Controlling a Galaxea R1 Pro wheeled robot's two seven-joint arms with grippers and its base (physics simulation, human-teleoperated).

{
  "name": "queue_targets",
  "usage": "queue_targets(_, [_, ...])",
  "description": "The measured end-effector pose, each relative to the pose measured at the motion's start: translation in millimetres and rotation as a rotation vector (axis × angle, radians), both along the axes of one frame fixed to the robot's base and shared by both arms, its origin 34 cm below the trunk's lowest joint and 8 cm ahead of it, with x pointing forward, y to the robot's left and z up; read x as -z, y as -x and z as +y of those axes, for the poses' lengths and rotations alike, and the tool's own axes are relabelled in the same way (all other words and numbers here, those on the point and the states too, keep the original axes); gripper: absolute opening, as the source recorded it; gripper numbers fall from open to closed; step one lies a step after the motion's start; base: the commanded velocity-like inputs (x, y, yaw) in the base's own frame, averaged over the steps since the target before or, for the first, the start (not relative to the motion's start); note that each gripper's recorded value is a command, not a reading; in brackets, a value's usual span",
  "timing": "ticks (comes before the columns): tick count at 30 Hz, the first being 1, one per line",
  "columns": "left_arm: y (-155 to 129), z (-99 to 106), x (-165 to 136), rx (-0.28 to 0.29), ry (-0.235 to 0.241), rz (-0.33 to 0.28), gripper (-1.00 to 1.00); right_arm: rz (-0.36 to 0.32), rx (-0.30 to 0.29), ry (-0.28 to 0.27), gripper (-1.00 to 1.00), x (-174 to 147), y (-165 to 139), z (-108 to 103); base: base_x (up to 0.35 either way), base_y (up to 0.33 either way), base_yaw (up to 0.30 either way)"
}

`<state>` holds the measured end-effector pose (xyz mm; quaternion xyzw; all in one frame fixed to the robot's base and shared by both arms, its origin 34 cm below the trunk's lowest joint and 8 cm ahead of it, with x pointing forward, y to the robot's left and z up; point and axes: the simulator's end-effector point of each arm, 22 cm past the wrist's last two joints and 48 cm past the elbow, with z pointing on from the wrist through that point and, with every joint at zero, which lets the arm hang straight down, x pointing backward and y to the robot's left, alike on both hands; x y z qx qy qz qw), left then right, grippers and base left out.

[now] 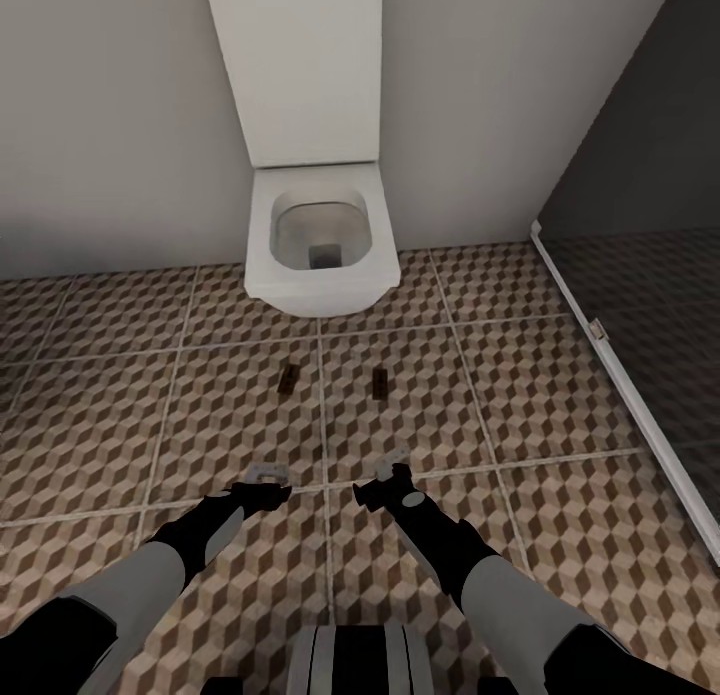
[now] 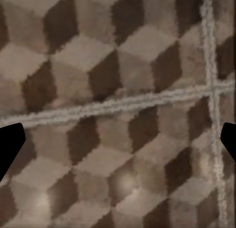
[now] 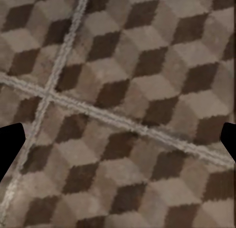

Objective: Take the four mousetraps from the cabinet in the bathroom and place them on the bathroom floor. Make sure all four end up on the same floor surface, and ensure that at least two of them are either under or directly next to the same bathroom sink.

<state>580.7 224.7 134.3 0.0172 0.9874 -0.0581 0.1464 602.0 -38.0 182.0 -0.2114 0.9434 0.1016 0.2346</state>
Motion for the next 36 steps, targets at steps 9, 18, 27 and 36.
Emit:
queue_targets(9, [-5, 0, -20, 0.001, 0.001, 0.0, 1.0, 0.0, 0.0, 0.0, 1.0, -20, -5, 0, 0.0, 0.0, 0.0])
queue_targets(18, [-9, 0, -39, 0.001, 0.002, 0.001, 1.0, 0.0, -0.001, 0.0, 1.0, -39, -9, 0, 0.0, 0.0, 0.0])
queue_targets(27, [-13, -1, -59, 0.0, 0.003, 0.002, 1.0, 0.001, -0.001, 0.0, 1.0, -59, -13, 0, 0.0, 0.0, 0.0])
queue_targets(36, [-16, -1, -78, 0.0, 0.003, 0.003, 1.0, 0.001, -0.001, 0.0, 1.0, -78, -17, 0, 0.0, 0.0, 0.0])
